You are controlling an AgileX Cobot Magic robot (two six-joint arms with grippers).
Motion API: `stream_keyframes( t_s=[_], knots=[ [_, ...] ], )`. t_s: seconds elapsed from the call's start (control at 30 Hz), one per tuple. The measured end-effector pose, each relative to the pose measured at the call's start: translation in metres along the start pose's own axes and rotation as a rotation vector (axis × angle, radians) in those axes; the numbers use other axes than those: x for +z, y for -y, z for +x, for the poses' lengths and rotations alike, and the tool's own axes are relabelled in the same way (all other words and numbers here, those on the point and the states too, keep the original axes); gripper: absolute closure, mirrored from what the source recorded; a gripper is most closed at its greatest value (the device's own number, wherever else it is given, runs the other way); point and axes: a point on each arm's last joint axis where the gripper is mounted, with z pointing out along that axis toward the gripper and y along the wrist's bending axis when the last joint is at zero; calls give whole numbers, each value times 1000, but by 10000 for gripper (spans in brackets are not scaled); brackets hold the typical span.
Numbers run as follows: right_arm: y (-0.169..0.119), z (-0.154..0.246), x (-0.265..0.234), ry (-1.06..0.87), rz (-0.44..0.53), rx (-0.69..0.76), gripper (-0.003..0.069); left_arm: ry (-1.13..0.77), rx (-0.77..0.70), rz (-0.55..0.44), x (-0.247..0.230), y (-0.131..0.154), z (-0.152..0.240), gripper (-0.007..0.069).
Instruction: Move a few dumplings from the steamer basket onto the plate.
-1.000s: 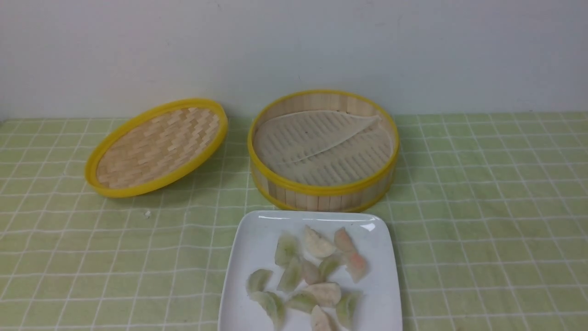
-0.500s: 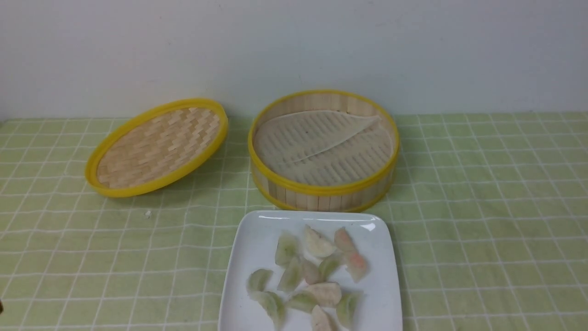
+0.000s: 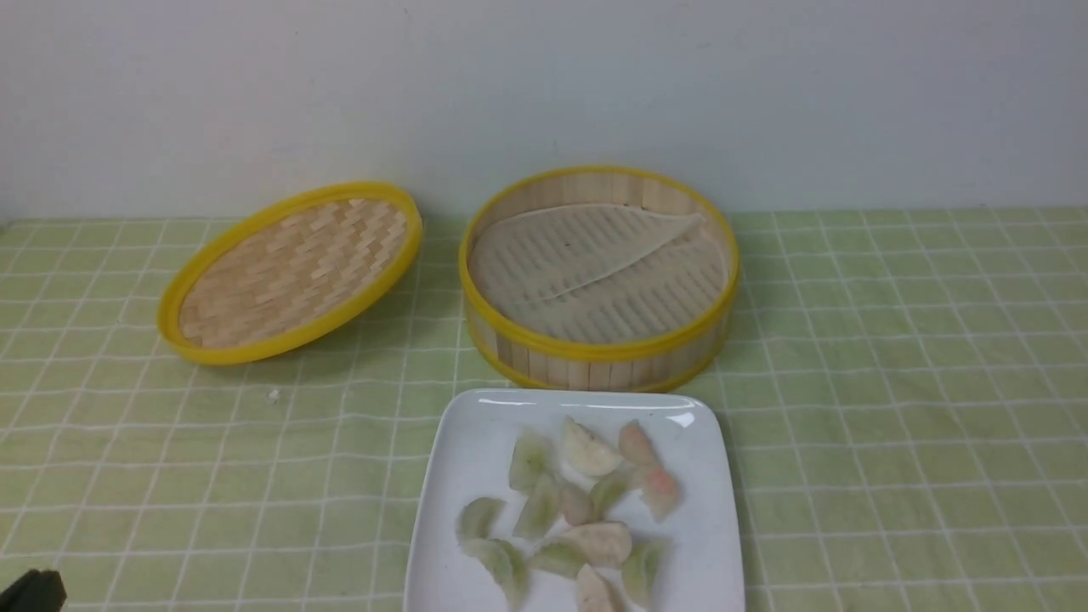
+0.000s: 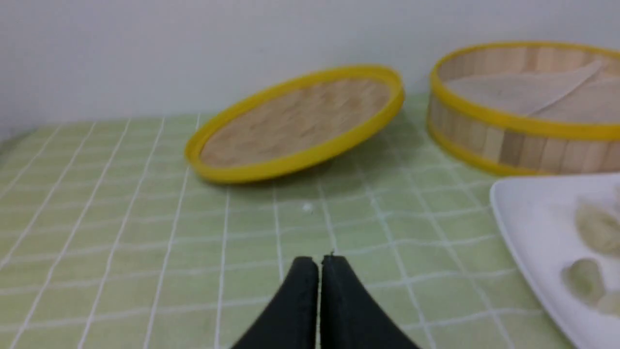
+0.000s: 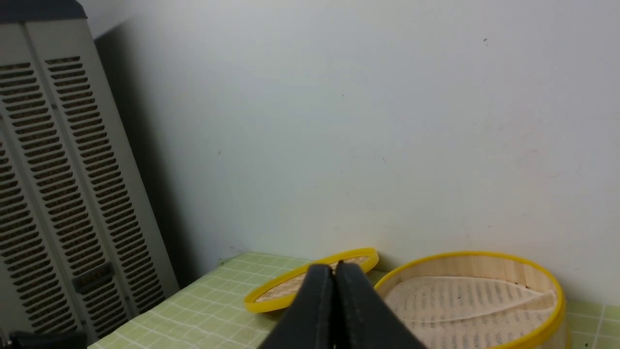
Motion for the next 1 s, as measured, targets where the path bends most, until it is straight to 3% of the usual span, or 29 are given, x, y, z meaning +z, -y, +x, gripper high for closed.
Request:
stream_keyframes(
  t_s=[0.23,1.0],
  knots=[
    [0,0,0,0,0,0,673,-82,40,-26,1,-2,11,631],
    [0,0,0,0,0,0,673,-86,40,-26,1,-2,11,631]
  ],
)
